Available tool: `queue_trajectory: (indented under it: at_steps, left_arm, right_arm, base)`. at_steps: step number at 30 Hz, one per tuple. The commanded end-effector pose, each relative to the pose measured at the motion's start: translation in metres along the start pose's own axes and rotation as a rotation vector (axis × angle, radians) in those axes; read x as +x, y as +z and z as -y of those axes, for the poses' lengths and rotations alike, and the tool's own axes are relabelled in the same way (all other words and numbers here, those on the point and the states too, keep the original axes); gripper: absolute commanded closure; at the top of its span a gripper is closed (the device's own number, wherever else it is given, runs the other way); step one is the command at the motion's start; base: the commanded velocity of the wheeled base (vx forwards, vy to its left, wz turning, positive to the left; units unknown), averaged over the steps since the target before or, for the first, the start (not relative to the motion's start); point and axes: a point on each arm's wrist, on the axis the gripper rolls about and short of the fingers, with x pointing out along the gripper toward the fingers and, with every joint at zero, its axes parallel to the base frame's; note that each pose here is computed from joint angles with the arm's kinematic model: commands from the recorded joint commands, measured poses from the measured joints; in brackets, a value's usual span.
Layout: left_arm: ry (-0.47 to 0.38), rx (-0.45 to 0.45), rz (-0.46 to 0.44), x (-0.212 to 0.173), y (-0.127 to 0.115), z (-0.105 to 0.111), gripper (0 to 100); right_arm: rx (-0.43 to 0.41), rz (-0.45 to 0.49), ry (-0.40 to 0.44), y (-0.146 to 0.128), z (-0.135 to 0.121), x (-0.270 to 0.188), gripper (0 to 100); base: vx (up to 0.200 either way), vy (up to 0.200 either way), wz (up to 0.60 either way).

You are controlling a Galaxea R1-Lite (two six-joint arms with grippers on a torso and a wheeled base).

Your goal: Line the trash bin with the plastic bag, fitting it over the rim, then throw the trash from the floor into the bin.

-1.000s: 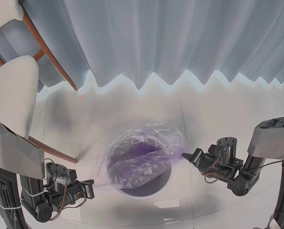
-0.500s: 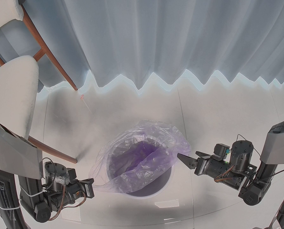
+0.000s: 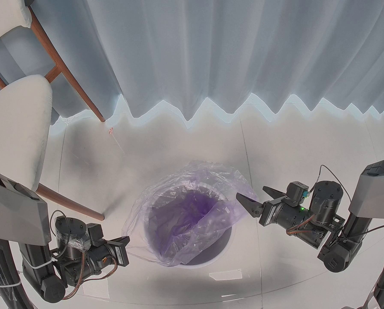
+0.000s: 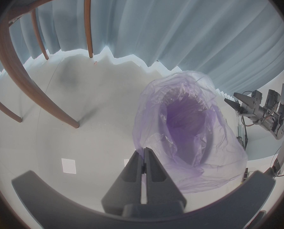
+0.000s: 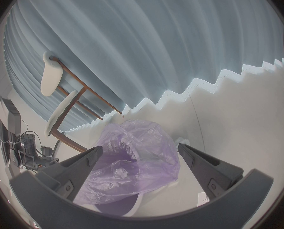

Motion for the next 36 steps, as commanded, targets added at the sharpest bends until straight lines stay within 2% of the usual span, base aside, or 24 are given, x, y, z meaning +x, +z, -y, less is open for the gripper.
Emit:
queue_trajectory:
  at_steps: [1, 8, 9, 14, 15, 17, 18, 21, 22, 23, 27, 28, 30, 32, 33, 34, 36]
  left_arm:
    - [-0.012, -0.003, 0.031, -0.006, 0.006, 0.003, 100]
    - [0.047, 0.003, 0.047, -0.019, 0.004, 0.003, 100]
    - [0.049, 0.003, 0.049, -0.019, 0.004, 0.004, 0]
    - [0.036, -0.005, 0.081, -0.024, 0.007, 0.012, 0]
    - [0.023, -0.010, 0.124, -0.030, 0.013, 0.017, 0]
    - [0.023, -0.010, 0.124, -0.030, 0.013, 0.017, 0]
    - [0.020, -0.015, 0.212, -0.043, 0.024, 0.024, 0]
    - [-0.021, -0.017, 0.310, -0.061, 0.038, 0.029, 0]
    - [-0.085, -0.016, 0.360, -0.074, 0.045, 0.034, 0]
    - [-0.122, -0.014, 0.368, -0.078, 0.046, 0.038, 0]
    - [-0.280, -0.009, 0.292, -0.075, 0.042, 0.045, 0]
    - [-0.280, -0.009, 0.292, -0.075, 0.042, 0.045, 0]
    - [-0.365, -0.076, 0.248, -0.065, 0.045, 0.047, 0]
    - [-0.427, -0.129, 0.235, -0.060, 0.052, 0.047, 0]
    - [-0.433, -0.133, 0.233, -0.059, 0.053, 0.047, 0]
    - [-0.489, -0.141, 0.200, -0.050, 0.056, 0.047, 0]
    - [-0.489, -0.127, 0.155, -0.035, 0.055, 0.049, 0]
  right_arm:
    - [0.007, 0.038, 0.012, 0.008, -0.003, -0.003, 0]
    - [0.027, 0.070, 0.023, 0.016, -0.005, -0.004, 0]
    - [0.027, 0.071, 0.024, 0.017, -0.006, -0.004, 0]
    - [0.026, 0.081, 0.025, 0.020, -0.007, -0.008, 0]
    - [0.026, 0.073, 0.023, 0.019, -0.007, -0.010, 0]
    - [0.026, 0.073, 0.023, 0.019, -0.007, -0.010, 0]
    - [0.029, 0.061, 0.020, 0.018, -0.007, -0.017, 0]
    - [0.057, 0.068, 0.043, 0.021, -0.013, -0.023, 0]
    - [0.103, 0.069, 0.072, 0.023, -0.021, -0.024, 0]
    - [0.123, 0.065, 0.084, 0.022, -0.025, -0.024, 0]
    - [0.243, 0.026, 0.164, 0.013, -0.047, -0.018, 0]
    - [0.243, 0.026, 0.164, 0.013, -0.047, -0.018, 0]
    - [0.297, 0.011, 0.199, 0.009, -0.057, -0.009, 0]
    - [0.303, 0.008, 0.202, 0.006, -0.057, 0.003, 0]
    - [0.303, 0.007, 0.201, 0.006, -0.057, 0.003, 0]
    - [0.290, -0.007, 0.197, 0.003, -0.056, 0.012, 0]
    - [0.252, -0.028, 0.184, 0.003, -0.057, 0.015, 0]
  base:
    - [0.000, 0.000, 0.00]
    - [0.000, 0.000, 0.00]
    - [0.000, 0.000, 0.00]
    - [0.000, 0.000, 0.00]
    - [0.000, 0.000, 0.00]
    - [0.000, 0.000, 0.00]
    - [0.000, 0.000, 0.00]
    - [0.000, 0.000, 0.00]
    - [0.000, 0.000, 0.00]
    - [0.000, 0.000, 0.00]
    - [0.000, 0.000, 0.00]
    - [0.000, 0.000, 0.00]
    - [0.000, 0.000, 0.00]
    - [0.000, 0.000, 0.00]
    - [0.000, 0.000, 0.00]
    - [0.000, 0.000, 0.00]
    - [0.000, 0.000, 0.00]
